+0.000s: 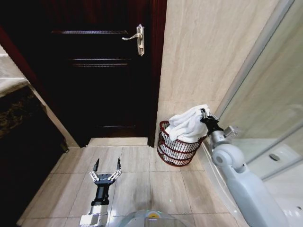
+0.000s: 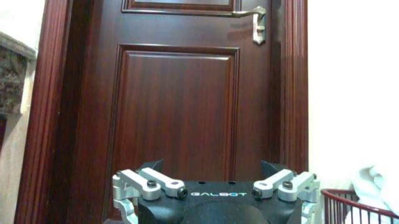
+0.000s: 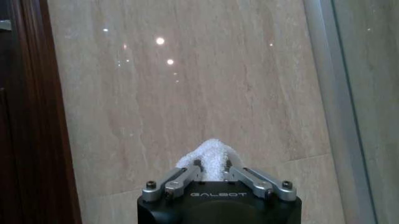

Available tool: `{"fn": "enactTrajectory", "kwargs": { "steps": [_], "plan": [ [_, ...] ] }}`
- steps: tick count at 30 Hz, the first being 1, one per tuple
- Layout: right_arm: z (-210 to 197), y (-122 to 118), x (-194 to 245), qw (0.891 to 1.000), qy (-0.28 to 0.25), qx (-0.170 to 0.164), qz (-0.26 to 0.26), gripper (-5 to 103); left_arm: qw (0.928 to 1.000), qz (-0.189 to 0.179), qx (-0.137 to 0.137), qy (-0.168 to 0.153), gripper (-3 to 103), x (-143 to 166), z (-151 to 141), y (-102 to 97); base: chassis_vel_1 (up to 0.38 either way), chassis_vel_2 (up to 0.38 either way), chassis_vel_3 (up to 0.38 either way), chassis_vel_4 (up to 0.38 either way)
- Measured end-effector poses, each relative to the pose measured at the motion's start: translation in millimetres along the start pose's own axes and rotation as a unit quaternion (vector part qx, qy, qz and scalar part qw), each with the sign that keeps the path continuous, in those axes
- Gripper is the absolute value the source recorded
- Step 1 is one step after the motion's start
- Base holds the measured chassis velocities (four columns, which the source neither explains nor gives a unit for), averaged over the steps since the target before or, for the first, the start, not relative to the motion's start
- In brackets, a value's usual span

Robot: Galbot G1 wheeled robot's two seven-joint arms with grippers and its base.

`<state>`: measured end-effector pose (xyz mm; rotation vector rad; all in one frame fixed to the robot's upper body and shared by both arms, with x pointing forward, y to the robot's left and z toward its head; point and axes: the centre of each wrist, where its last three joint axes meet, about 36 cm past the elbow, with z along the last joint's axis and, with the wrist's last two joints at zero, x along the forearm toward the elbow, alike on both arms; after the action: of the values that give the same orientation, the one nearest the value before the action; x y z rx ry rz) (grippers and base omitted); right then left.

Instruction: Discard the used towel into the hamper.

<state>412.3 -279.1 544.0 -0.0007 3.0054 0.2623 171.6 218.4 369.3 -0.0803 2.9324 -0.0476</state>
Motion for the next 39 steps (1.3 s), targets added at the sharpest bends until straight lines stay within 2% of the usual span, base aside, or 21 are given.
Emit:
{"fn": "enactTrajectory", "kwargs": {
  "steps": [7,14,18,22,24,28,29,34,36,39],
  "plan": [
    [3.2,1.2,12.2,1.000,0.008,0.002,0.003,8,1.0000,0.002,0.000,-0.002,100,-1.6,-0.7,0.1,-0.104,0.093,0.098,-0.099],
    [23.2,-0.7,21.0,0.995,0.099,0.012,-0.008,8,1.0000,0.004,-0.002,-0.003,100,-2.6,-4.5,0.7,-0.044,0.055,0.057,-0.047],
    [28.8,-3.3,15.0,0.992,0.125,0.011,-0.012,8,1.0000,0.004,-0.002,-0.004,100,-3.5,-6.3,0.6,0.000,0.000,0.000,0.000],
    [49.0,-19.7,-5.4,0.978,0.206,0.001,-0.034,8,0.9999,0.003,-0.005,-0.008,100,-5.6,-10.9,2.9,0.000,0.000,0.000,0.000],
    [51.5,-22.7,-9.7,0.976,0.216,-0.002,-0.036,8,1.0000,0.003,-0.005,-0.008,100,-5.4,-10.9,3.1,0.000,0.000,0.000,0.000],
    [58.9,-32.4,-29.1,0.964,0.262,-0.024,-0.036,8,1.0000,0.002,-0.005,-0.007,100,-5.2,-10.5,3.3,0.000,0.000,0.000,0.000],
    [58.9,-32.4,-29.1,0.964,0.262,-0.024,-0.036,8,1.0000,0.002,-0.005,-0.007,100,-5.2,-10.5,3.3,0.000,0.000,0.000,0.000],
    [60.6,-33.8,-51.0,0.950,0.307,-0.039,-0.029,8,1.0000,0.001,-0.003,-0.006,100,-6.3,-7.7,2.1,0.000,0.000,0.000,0.000],
    [59.6,-33.5,-64.8,0.940,0.338,-0.035,-0.029,8,1.0000,0.000,-0.003,-0.007,100,-7.9,-7.3,1.6,0.000,0.000,0.000,0.000],
    [58.1,-32.1,-74.2,0.934,0.356,-0.027,-0.028,8,1.0000,-0.002,-0.002,-0.008,100,-8.7,-7.3,1.3,0.000,0.000,0.000,0.000]
  ]
}}
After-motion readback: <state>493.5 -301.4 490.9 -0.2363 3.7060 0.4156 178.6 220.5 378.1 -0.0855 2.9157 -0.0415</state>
